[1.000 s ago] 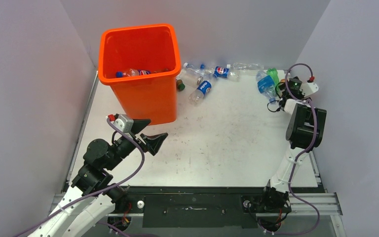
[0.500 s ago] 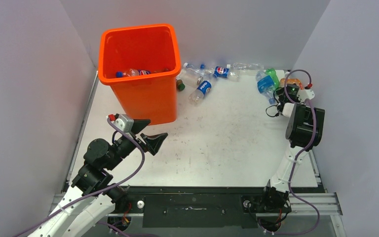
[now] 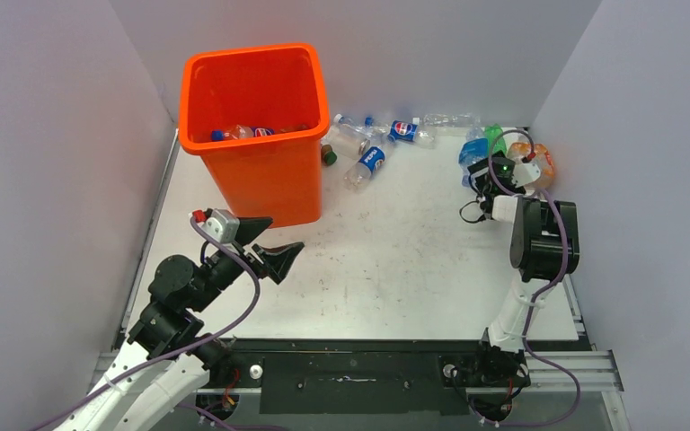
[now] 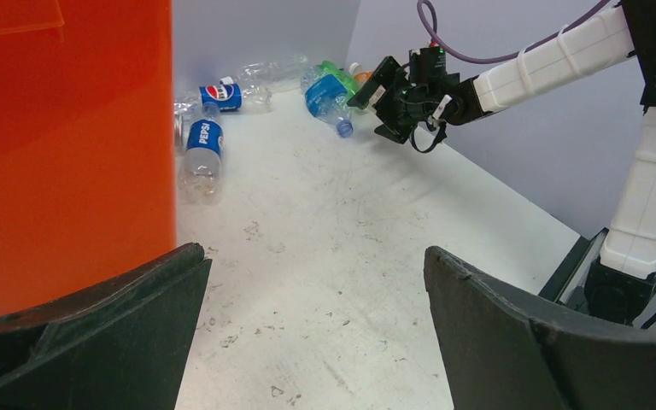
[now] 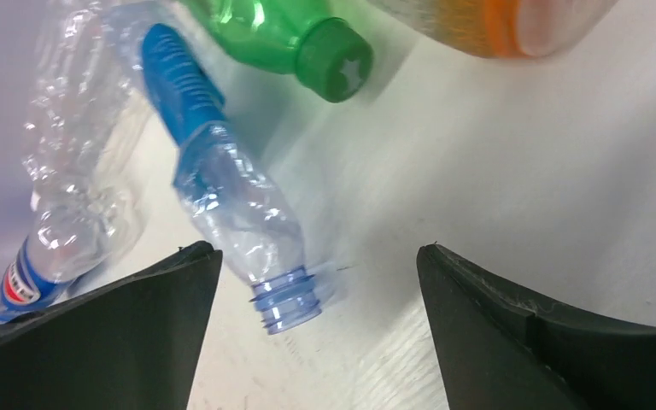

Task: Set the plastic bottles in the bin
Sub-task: Pick up the plastic bottle at the center of the board.

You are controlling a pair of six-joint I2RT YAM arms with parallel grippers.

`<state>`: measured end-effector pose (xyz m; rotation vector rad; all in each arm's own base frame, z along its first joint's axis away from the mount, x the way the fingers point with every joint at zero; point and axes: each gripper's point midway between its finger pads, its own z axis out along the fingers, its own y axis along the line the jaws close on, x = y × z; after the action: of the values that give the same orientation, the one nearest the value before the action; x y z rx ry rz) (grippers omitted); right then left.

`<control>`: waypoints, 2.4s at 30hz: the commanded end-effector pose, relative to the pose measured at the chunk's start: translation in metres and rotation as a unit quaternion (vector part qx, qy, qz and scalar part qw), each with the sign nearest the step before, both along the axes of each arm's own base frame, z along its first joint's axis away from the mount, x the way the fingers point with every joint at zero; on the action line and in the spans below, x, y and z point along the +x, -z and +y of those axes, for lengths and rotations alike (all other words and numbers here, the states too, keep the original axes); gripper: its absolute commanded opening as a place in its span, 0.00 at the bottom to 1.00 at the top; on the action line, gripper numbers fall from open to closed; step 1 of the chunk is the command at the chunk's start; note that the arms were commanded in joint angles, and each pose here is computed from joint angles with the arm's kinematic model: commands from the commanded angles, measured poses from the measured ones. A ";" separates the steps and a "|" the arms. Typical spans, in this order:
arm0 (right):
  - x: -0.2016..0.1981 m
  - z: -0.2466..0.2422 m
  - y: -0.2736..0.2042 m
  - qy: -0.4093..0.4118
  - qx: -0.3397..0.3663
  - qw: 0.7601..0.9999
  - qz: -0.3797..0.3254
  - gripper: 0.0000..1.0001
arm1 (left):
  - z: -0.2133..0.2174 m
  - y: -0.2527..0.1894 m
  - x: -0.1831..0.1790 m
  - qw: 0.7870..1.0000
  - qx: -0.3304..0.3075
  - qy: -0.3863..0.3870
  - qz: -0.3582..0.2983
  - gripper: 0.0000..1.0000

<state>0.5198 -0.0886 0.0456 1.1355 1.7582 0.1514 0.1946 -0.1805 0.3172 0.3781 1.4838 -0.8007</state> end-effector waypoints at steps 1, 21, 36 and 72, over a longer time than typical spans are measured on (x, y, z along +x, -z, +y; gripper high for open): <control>0.009 0.006 -0.060 -0.011 -0.041 0.998 -0.046 0.96 | 0.000 -0.018 -0.006 1.000 -0.019 0.008 -0.019 0.96; 0.040 -0.074 -0.125 -0.005 -0.276 0.960 0.036 0.94 | 0.002 -0.019 -0.007 1.000 -0.018 0.006 -0.023 0.96; 0.064 -0.105 -0.061 -0.023 -0.266 0.961 0.078 0.93 | -0.002 -0.015 -0.005 1.000 -0.011 0.013 -0.015 0.96; 0.009 0.061 -0.072 -0.102 -0.049 0.993 -0.027 0.95 | 0.000 -0.024 -0.013 0.999 -0.029 0.021 -0.027 0.96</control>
<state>0.5407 -0.0452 0.0955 0.8472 1.8148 0.1629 0.1856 -0.1807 0.3234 0.3900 1.4580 -0.8357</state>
